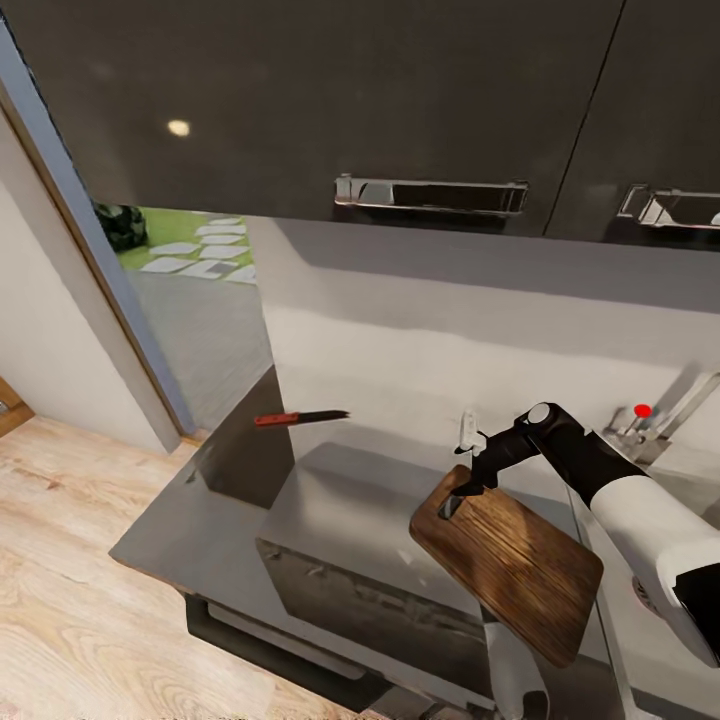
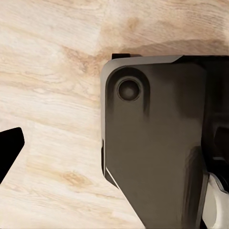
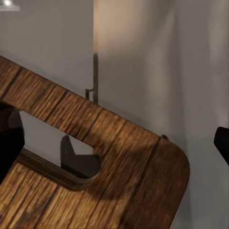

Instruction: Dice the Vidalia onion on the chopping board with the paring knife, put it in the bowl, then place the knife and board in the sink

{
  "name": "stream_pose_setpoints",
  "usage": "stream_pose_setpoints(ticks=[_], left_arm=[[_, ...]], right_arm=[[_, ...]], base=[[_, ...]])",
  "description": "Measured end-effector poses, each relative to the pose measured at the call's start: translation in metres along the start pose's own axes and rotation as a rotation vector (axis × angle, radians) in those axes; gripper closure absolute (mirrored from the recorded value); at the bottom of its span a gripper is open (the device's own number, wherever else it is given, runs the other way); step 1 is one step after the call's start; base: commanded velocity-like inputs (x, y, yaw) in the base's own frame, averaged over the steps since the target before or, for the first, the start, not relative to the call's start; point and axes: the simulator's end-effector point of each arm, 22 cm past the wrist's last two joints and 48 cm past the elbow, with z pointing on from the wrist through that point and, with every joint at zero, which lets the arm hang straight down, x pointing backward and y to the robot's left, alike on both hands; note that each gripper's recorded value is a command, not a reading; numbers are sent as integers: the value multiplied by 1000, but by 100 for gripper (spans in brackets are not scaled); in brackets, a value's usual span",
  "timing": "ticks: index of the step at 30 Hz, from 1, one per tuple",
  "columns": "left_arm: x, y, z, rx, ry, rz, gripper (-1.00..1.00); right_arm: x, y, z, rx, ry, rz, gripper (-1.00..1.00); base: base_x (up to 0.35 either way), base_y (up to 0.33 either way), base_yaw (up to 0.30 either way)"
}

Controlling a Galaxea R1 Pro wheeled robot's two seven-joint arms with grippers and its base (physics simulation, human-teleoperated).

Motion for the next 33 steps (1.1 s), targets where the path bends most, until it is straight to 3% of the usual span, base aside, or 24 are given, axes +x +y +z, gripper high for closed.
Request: stream_pose_setpoints(ticks=[33], left_arm=[[21, 0, 0, 0, 53, 2, -100]], right_arm=[[18, 5, 28, -44, 16, 26, -100]], base=[[0, 0, 0]])
